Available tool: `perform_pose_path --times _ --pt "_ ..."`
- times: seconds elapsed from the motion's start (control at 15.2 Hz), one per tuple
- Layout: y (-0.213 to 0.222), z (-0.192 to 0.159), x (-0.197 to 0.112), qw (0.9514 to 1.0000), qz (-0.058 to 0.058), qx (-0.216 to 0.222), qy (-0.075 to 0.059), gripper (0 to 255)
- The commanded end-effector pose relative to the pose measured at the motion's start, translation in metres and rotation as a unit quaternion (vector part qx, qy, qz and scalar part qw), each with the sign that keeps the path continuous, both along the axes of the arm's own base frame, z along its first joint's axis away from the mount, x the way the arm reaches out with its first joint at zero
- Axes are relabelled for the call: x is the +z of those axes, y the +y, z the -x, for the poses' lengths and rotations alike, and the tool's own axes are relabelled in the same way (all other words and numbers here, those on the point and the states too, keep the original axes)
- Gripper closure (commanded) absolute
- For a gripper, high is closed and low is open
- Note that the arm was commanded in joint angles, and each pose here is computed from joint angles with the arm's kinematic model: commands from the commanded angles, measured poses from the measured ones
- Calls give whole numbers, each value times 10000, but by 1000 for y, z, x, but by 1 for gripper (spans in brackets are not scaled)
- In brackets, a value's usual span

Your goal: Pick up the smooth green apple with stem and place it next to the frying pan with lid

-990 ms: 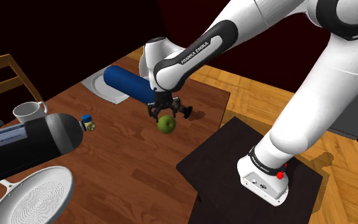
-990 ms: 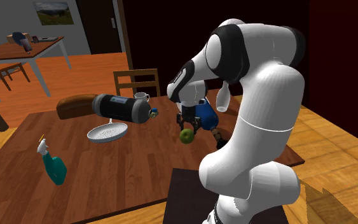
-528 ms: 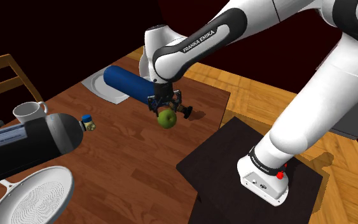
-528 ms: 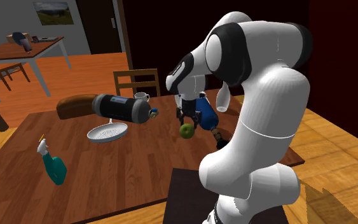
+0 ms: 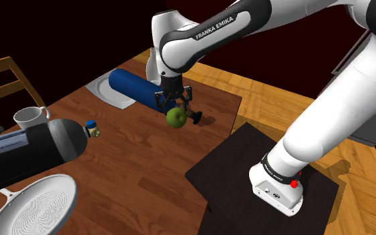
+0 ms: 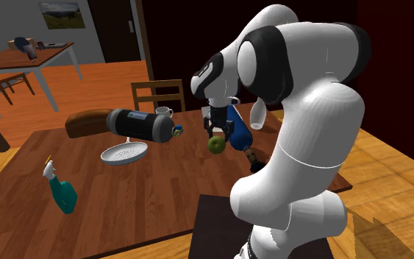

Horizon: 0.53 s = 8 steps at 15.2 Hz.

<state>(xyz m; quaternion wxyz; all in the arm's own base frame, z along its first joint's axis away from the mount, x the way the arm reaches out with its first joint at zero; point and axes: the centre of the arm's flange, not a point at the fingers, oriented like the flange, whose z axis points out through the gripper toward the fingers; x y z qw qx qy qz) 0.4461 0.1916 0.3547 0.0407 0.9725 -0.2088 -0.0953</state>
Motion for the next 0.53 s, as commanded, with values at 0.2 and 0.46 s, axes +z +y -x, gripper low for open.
perform_pose_path --times 0.2,0.46 --pt "0 1 27 10000 0 0 2 255" --pt "38 13 30 10000 0 0 2 255"
